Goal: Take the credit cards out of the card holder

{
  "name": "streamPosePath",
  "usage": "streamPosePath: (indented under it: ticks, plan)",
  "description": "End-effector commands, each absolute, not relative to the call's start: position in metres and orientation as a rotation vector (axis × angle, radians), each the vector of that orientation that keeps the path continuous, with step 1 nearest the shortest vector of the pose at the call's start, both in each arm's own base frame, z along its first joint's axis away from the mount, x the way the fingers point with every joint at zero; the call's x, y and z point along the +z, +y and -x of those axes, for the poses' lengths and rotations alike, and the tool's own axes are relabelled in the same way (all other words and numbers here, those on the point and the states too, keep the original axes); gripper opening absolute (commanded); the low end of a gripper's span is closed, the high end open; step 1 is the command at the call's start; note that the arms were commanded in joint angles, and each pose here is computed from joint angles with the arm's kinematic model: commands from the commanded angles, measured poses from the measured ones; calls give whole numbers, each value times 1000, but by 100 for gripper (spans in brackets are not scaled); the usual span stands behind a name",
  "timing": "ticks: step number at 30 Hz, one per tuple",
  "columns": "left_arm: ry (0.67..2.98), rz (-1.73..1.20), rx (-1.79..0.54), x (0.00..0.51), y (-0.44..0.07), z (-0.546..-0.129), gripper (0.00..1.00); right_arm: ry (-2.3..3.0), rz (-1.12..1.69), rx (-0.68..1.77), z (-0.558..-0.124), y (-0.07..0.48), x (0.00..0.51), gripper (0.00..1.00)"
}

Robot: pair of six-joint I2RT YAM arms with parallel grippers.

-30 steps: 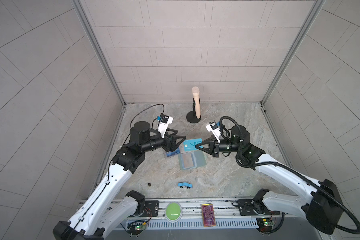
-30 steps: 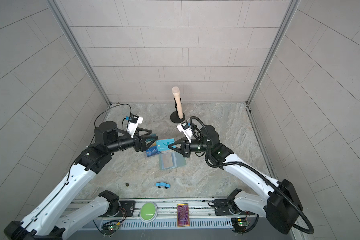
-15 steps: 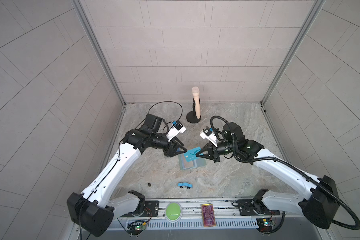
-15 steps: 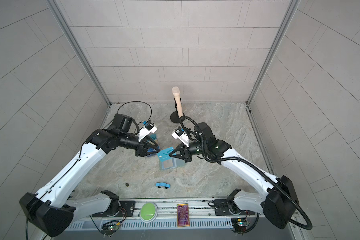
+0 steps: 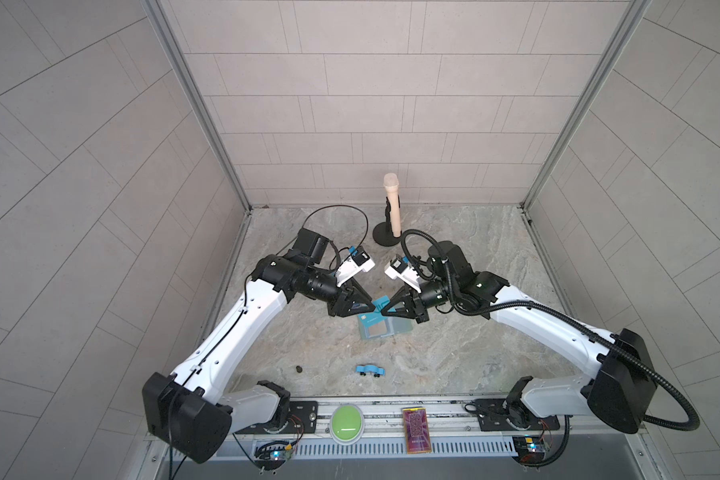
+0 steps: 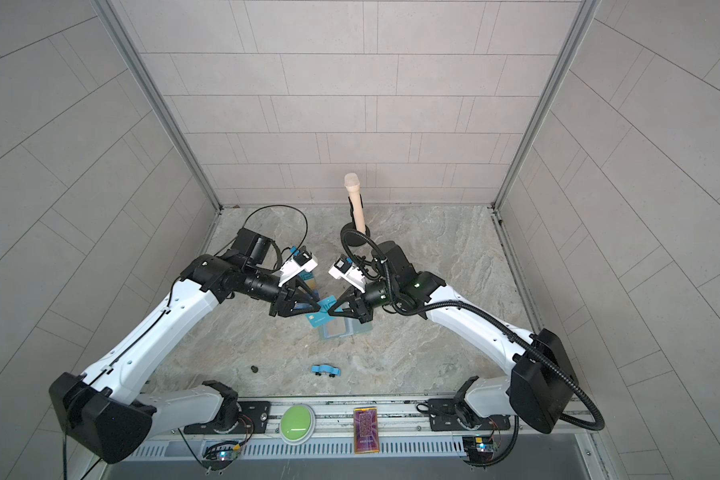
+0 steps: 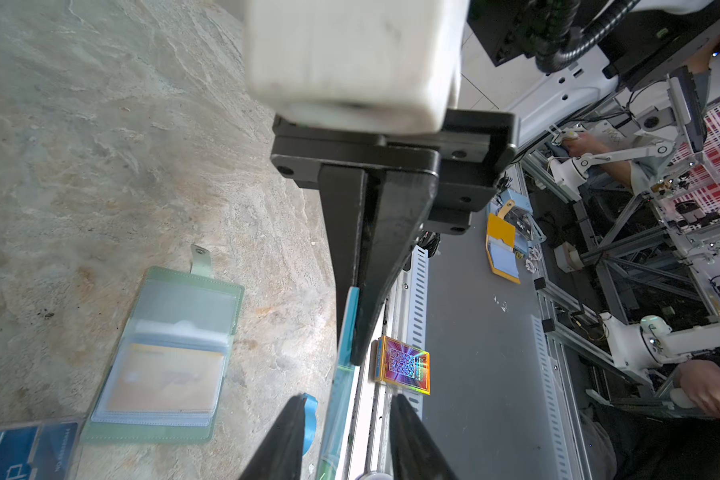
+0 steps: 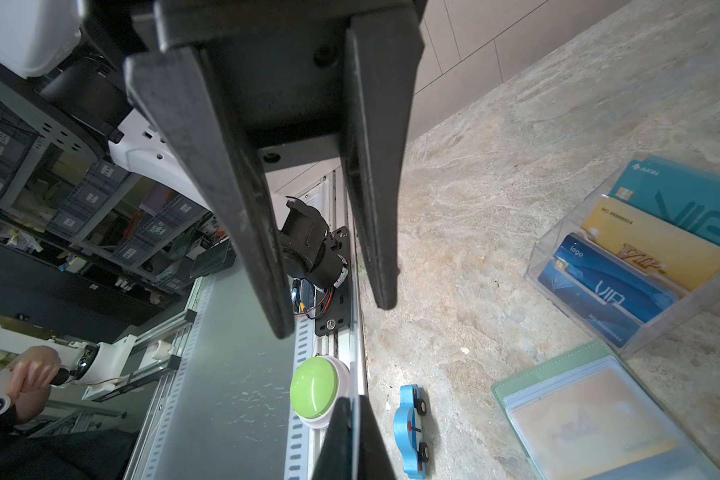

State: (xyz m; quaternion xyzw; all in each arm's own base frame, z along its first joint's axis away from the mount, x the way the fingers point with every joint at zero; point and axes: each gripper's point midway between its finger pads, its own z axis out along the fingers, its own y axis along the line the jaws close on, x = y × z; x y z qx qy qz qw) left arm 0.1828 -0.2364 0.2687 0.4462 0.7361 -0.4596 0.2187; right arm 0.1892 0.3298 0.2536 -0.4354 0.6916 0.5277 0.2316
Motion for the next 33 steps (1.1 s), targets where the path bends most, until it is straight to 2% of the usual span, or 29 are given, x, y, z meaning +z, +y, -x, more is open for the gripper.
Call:
streamPosePath:
  ticks: [1,8,15,17,20,23,27,30,33]
  plan:
    - [2018,-1256,-1298,272,-238,-181,35,1803,1236,1456,-189,336,268,0]
    - [2049,-1255,-1294,266,-237,-183,25,1789,1230,1472,-190,339,270,0]
    - [2086,-1230,-1229,261,-236,-192,6,1813,1218,1449,-194,340,263,2]
    - [2097,-1222,-1186,259,-234,-197,1,1827,1210,1430,-195,338,261,19]
    - [2106,-1208,-1125,258,-232,-204,0,1848,1188,1376,-199,331,258,41]
    - [2118,-1194,-1039,256,-228,-213,0,1873,1131,1301,-206,317,255,51]
    - [2126,-1187,-802,251,-213,-234,0,1954,978,1059,-231,289,239,67]
    - [2099,-1245,-652,244,-202,-245,0,2014,838,841,-254,263,225,74]
    - [2111,-1292,-464,233,-186,-261,0,2050,733,695,-269,241,217,75]
